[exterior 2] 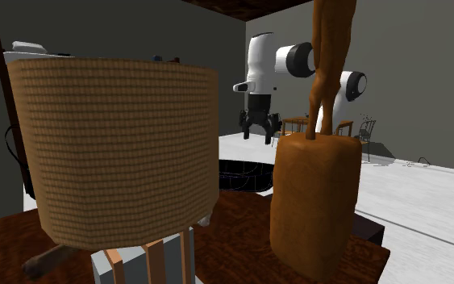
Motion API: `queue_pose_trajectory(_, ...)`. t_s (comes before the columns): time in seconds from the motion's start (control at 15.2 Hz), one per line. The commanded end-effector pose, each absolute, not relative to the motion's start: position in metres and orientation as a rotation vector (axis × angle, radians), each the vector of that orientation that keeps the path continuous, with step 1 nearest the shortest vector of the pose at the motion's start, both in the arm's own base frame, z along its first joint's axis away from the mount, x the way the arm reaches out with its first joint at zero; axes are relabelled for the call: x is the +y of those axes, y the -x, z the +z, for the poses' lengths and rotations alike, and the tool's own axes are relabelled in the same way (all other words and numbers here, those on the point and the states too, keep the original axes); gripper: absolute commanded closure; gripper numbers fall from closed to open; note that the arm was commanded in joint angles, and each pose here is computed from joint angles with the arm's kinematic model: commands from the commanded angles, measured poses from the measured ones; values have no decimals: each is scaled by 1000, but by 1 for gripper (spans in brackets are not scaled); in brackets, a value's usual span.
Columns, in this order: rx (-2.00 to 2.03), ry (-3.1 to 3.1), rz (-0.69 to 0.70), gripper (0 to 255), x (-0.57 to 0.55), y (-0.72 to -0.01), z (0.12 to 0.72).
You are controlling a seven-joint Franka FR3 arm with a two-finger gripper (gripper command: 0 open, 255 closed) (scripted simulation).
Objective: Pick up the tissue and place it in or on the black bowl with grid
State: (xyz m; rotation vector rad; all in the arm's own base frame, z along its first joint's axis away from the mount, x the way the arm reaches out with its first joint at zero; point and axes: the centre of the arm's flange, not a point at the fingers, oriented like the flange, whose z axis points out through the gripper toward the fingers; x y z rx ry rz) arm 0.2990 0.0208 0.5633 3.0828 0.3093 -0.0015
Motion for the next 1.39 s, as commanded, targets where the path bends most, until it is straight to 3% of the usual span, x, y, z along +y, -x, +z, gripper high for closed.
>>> queue_pose_trajectory(0.0, 309, -3083, -1, 0, 21, -299, 563)
queue_pose_trajectory(1.32, 494, -3250, -9, 0, 60, -555, 516)
